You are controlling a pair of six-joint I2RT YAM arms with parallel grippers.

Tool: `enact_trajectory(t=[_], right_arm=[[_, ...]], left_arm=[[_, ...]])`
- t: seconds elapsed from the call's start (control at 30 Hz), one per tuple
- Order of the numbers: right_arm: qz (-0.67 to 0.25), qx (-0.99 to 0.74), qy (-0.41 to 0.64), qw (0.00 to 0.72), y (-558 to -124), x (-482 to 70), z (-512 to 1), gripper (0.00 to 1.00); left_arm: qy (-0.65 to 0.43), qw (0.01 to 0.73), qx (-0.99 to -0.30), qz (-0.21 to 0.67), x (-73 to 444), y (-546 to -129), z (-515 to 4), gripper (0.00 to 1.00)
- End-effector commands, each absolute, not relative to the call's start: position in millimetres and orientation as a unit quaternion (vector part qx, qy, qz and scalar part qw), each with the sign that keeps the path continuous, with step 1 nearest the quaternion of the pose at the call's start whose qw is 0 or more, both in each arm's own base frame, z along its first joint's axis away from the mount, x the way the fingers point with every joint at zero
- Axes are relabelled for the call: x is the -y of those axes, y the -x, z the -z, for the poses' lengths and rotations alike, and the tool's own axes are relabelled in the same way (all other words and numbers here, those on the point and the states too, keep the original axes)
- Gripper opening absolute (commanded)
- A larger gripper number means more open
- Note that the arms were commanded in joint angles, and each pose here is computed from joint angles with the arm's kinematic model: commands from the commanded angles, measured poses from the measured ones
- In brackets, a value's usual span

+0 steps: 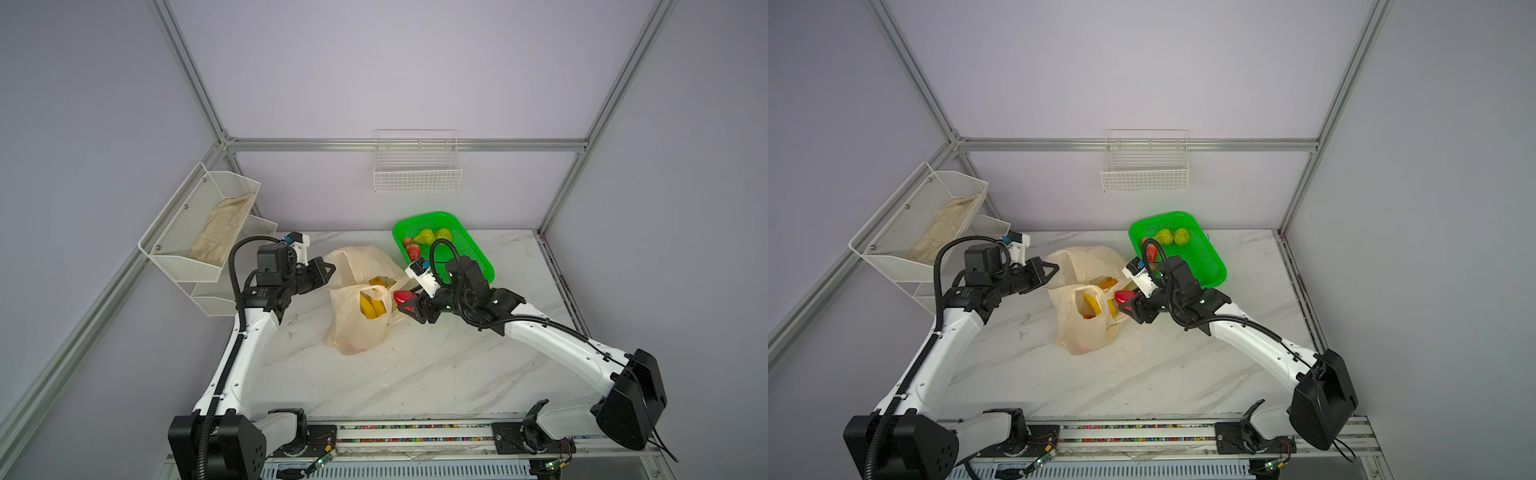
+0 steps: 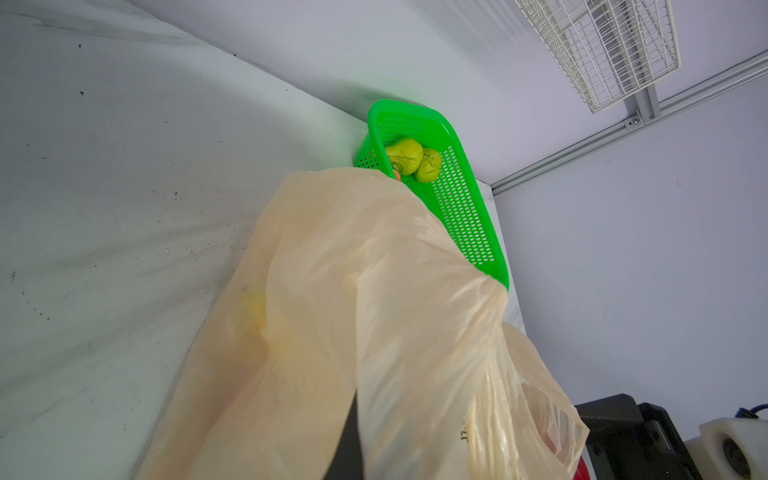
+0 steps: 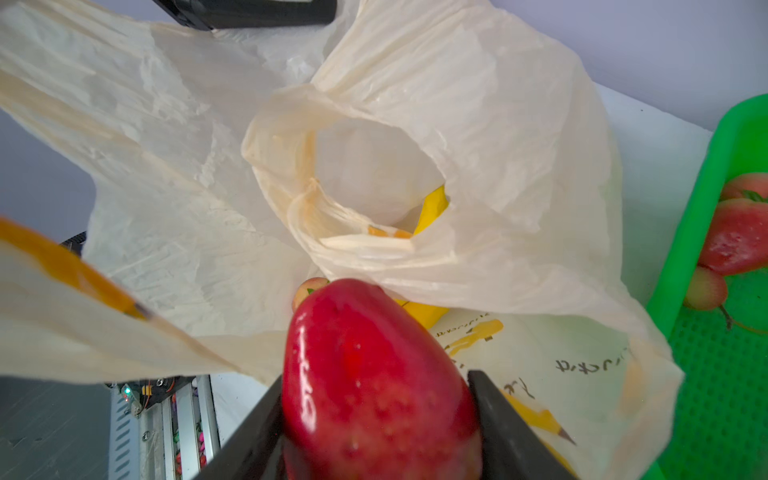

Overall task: Place the fake fruits into the plastic bag and tie a complex knot
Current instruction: 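Carry the strawberry with the right gripper into the bag opening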

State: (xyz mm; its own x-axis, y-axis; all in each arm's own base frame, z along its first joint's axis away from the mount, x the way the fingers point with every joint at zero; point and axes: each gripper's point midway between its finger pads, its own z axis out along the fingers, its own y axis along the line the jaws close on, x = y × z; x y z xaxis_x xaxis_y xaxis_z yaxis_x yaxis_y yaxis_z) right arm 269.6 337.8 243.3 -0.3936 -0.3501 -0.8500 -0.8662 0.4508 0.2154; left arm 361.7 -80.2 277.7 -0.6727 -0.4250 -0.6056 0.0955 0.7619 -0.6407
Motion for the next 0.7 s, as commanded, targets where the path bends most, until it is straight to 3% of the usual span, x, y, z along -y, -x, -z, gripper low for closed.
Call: enact_trajectory(t=[0.0, 0.37, 0.6, 0.67], right_arm=[[-0.352, -0.723, 0.428, 0.411, -280.1, -364.0, -255.9, 0.39], [-0.354, -0.721, 0.458, 0.383, -296.0, -412.6, -197.0, 0.40], [-0.377, -0.737, 0.426, 0.364, -297.2, -456.7, -170.8, 0.44], [-0.391, -0.738, 0.418, 0.357, -293.4, -464.8, -167.8, 0.50]], left_arm=[[0.083, 0.412, -0.839, 0.346, 86.5, -362.6, -296.9, 0.00], [0.080, 0.408, -0.839, 0.351, 90.4, -361.9, -296.3, 0.00], [0.076, 0.411, -0.839, 0.348, 90.7, -360.3, -296.4, 0.00], [0.076, 0.410, -0.840, 0.347, 90.5, -360.6, -295.1, 0.00]])
